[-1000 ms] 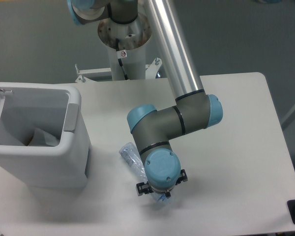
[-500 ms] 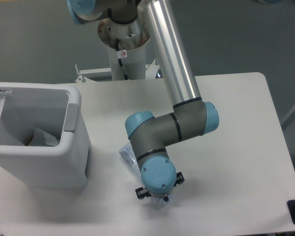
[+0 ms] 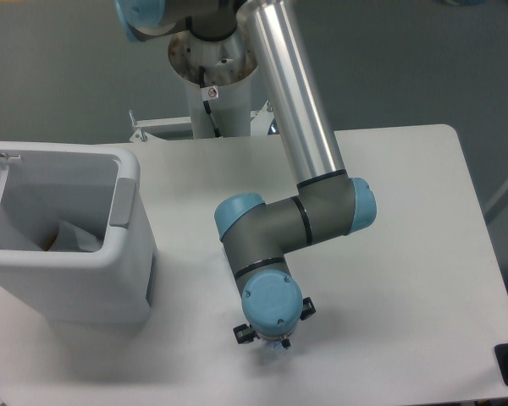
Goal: Place the trash in the trash can
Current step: 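Rotate the gripper and close it around the bottle's cap end, then lift the bottle and carry it over the trash bin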
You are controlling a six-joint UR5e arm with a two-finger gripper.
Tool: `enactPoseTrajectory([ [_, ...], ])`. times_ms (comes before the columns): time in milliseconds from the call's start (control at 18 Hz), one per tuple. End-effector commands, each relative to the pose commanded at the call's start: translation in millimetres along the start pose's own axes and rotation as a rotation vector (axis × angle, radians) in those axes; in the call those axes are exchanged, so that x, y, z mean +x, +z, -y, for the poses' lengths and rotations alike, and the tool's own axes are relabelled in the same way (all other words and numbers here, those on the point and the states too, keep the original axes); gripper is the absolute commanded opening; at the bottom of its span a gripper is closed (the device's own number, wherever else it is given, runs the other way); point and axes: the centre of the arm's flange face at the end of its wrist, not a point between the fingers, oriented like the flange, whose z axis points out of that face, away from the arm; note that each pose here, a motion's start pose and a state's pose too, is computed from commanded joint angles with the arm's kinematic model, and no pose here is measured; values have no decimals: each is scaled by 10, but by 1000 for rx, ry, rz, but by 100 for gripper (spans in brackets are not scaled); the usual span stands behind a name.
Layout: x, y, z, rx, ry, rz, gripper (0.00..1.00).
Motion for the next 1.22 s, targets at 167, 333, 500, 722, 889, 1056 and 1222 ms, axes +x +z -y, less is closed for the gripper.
enactPoseTrajectory([
  [167, -2, -149, -32, 19, 1, -15, 51],
  [333, 28, -276, -64, 34, 5, -58, 51],
  [500, 0, -433, -66, 69, 4, -92, 51],
  [722, -77, -802, -25, 205, -10, -157, 51],
  [889, -179, -1137, -53, 291, -19, -204, 51],
  [1056, -211, -1487, -165, 341, -7, -263, 51],
  [1222, -186, -1901, -338, 401, 24, -316, 51],
])
